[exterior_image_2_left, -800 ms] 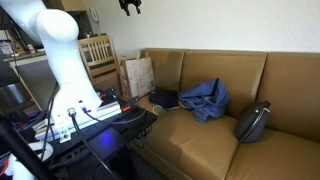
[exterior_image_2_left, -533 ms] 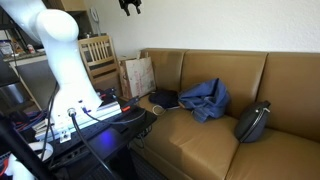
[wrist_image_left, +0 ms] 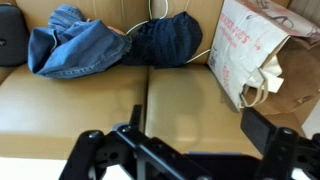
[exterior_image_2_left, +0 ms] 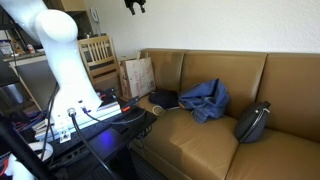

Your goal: Put the grey clothing on the denim trousers

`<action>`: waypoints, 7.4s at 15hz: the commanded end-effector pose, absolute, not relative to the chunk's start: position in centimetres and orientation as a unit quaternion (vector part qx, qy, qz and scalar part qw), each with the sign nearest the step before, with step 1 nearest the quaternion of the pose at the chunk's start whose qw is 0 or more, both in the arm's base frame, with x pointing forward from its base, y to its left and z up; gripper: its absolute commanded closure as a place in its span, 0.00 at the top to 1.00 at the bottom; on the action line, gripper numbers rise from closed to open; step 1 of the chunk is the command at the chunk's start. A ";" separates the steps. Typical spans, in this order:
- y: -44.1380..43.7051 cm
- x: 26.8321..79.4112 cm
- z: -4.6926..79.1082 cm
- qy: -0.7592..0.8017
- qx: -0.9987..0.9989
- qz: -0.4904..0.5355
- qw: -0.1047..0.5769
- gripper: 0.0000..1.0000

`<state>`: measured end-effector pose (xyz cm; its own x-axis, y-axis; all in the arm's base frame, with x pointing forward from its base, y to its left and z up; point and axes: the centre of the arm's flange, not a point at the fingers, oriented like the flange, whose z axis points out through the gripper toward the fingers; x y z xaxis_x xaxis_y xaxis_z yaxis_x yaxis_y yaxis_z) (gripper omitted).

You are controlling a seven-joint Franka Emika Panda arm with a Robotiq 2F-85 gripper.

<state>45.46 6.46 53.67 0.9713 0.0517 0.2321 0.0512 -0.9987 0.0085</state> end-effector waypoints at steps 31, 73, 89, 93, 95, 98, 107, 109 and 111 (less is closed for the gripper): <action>3.8 50.4 35.4 -0.037 0.975 -0.200 0.091 1.00; 3.5 53.8 30.4 -0.068 0.943 -0.307 0.106 1.00; 5.5 52.7 24.9 -0.071 0.950 -0.278 0.125 1.00; 8.6 53.7 20.2 -0.125 0.963 -0.182 0.153 1.00; 8.9 54.9 19.5 -0.167 0.962 -0.160 0.148 1.00; 9.4 54.3 19.5 -0.166 0.960 -0.178 0.136 1.00; 11.6 58.1 9.7 -0.249 0.957 -0.147 0.032 1.00; 12.7 59.1 6.4 -0.276 0.954 -0.118 0.013 1.00; 12.6 59.8 2.8 -0.294 0.951 -0.088 0.021 1.00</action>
<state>57.47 11.97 7.47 0.8281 -0.5136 -0.2247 -0.5035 -0.8576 0.1045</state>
